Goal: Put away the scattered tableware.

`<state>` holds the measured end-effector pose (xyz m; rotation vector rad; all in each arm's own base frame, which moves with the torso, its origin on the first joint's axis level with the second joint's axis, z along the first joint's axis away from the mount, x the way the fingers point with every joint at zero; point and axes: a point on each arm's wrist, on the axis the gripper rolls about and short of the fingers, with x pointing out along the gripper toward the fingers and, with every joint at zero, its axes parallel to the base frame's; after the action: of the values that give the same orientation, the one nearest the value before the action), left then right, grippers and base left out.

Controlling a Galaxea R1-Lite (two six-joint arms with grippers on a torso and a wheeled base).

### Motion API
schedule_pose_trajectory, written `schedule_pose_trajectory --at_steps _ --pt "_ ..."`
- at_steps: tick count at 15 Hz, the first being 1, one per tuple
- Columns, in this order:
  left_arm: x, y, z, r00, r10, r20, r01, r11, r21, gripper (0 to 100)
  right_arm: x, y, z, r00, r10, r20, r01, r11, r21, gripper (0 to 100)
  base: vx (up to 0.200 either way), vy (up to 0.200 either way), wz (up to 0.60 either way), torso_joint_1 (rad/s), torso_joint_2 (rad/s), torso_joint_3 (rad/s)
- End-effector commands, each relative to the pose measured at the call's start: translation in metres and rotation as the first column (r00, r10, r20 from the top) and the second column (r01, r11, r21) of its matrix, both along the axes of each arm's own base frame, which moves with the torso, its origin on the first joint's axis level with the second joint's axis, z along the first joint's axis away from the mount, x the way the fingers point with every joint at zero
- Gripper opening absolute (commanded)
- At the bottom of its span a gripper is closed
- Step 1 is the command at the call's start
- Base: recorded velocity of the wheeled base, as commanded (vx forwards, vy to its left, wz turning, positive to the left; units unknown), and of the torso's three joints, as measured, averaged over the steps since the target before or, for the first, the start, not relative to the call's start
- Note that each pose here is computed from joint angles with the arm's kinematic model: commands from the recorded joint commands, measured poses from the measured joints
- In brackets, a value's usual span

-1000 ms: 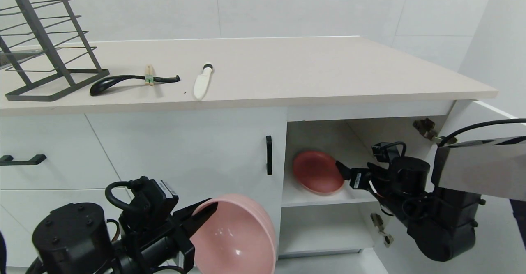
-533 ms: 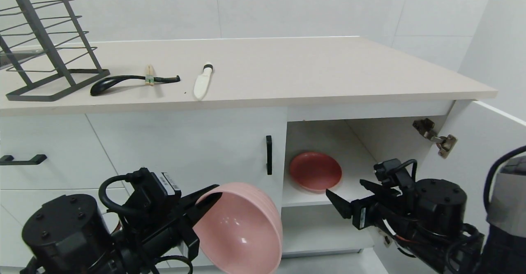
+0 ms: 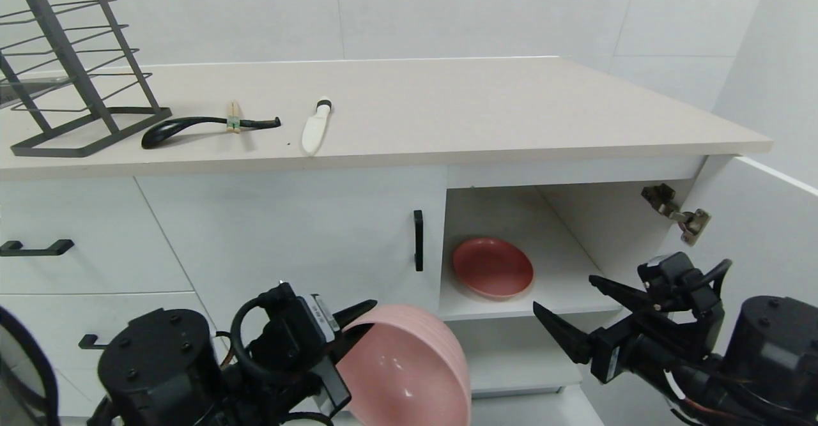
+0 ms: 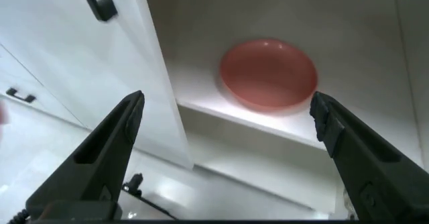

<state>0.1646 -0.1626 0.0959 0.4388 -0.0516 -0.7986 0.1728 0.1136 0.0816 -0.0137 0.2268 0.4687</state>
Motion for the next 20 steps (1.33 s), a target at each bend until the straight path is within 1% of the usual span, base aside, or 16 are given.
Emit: schedule_pose_trajectory --at_steps 1,4,5,7,8,10,11,13,14,15,16,18,19,20 --pt "0.014 -0.021 -0.014 0.999 0.032 -0.023 -0.031 0.999 0.015 0 -0.006 -0.002 0.012 0.999 0.01 0.05 -0.012 0.999 0.034 100 0.0 0.0 0.0 0.0 0.0 0.0" --pt "0.019 -0.031 -0.025 0.998 0.028 -0.051 -0.027 0.999 0.028 0 -0.006 0.001 0.016 0.997 0.018 0.069 -0.021 0.999 0.043 100 0.0 0.0 0.0 0.0 0.0 0.0" --pt "0.024 -0.04 -0.034 0.996 0.056 -0.076 -0.054 0.998 0.031 0 -0.009 0.002 0.019 0.995 0.037 0.089 -0.04 0.999 0.031 100 0.0 0.0 0.0 0.0 0.0 0.0" --pt "0.029 -0.055 -0.037 0.991 0.096 -0.091 -0.098 0.995 -0.014 0 -0.014 0.004 0.017 0.995 0.062 0.081 -0.064 0.998 0.018 100 0.0 0.0 0.0 0.0 0.0 0.0" --pt "0.032 -0.066 -0.037 0.987 0.132 -0.092 -0.137 0.989 -0.05 0 -0.015 0.006 0.017 0.994 0.072 0.082 -0.074 0.997 0.019 100 0.0 0.0 0.0 0.0 0.0 0.0" --pt "0.034 -0.07 -0.038 0.983 0.158 -0.091 -0.163 0.985 -0.06 0 -0.017 0.006 0.019 0.993 0.077 0.09 -0.079 0.997 0.024 100 0.0 0.0 0.0 0.0 0.0 0.0" --pt "0.036 -0.071 -0.04 0.982 0.163 -0.096 -0.169 0.984 -0.059 0 -0.018 0.007 0.018 0.993 0.083 0.088 -0.085 0.996 0.023 100 0.0 0.0 0.0 0.0 0.0 0.0" --pt "0.04 -0.076 -0.045 0.974 0.204 -0.1 -0.211 0.976 -0.061 0 -0.022 0.01 0.017 0.991 0.109 0.082 -0.111 0.994 0.019 100 0.0 0.0 0.0 0.0 0.0 0.0" --pt "0.044 -0.084 -0.048 0.968 0.233 -0.091 -0.24 0.968 -0.069 0 -0.024 0.011 0.017 0.99 0.118 0.081 -0.12 0.993 0.018 100 0.0 0.0 0.0 0.0 0.0 0.0" --pt "0.046 -0.089 -0.049 0.967 0.241 -0.086 -0.248 0.966 -0.079 0 -0.025 0.012 0.017 0.989 0.126 0.081 -0.128 0.992 0.018 100 0.0 0.0 0.0 0.0 0.0 0.0" --pt "0.047 -0.095 -0.048 0.969 0.233 -0.08 -0.24 0.966 -0.094 0 -0.025 0.013 0.017 0.988 0.129 0.079 -0.131 0.991 0.017 100 0.0 0.0 0.0 0.0 0.0 0.0" --pt "0.052 -0.112 -0.037 0.977 0.21 -0.048 -0.215 0.963 -0.163 0 -0.023 0.013 0.014 0.99 0.128 0.065 -0.129 0.992 0.009 100 0.0 0.0 0.0 0.0 0.0 0.0" --pt "0.053 -0.115 -0.034 0.977 0.208 -0.039 -0.211 0.961 -0.178 0 -0.023 0.014 0.013 0.99 0.126 0.065 -0.127 0.992 0.009 100 0.0 0.0 0.0 0.0 0.0 0.0" --pt "0.055 -0.12 -0.029 0.979 0.204 -0.028 -0.205 0.958 -0.202 0 -0.022 0.013 0.013 0.991 0.122 0.06 -0.122 0.992 0.008 100 0.0 0.0 0.0 0.0 0.0 0.0"
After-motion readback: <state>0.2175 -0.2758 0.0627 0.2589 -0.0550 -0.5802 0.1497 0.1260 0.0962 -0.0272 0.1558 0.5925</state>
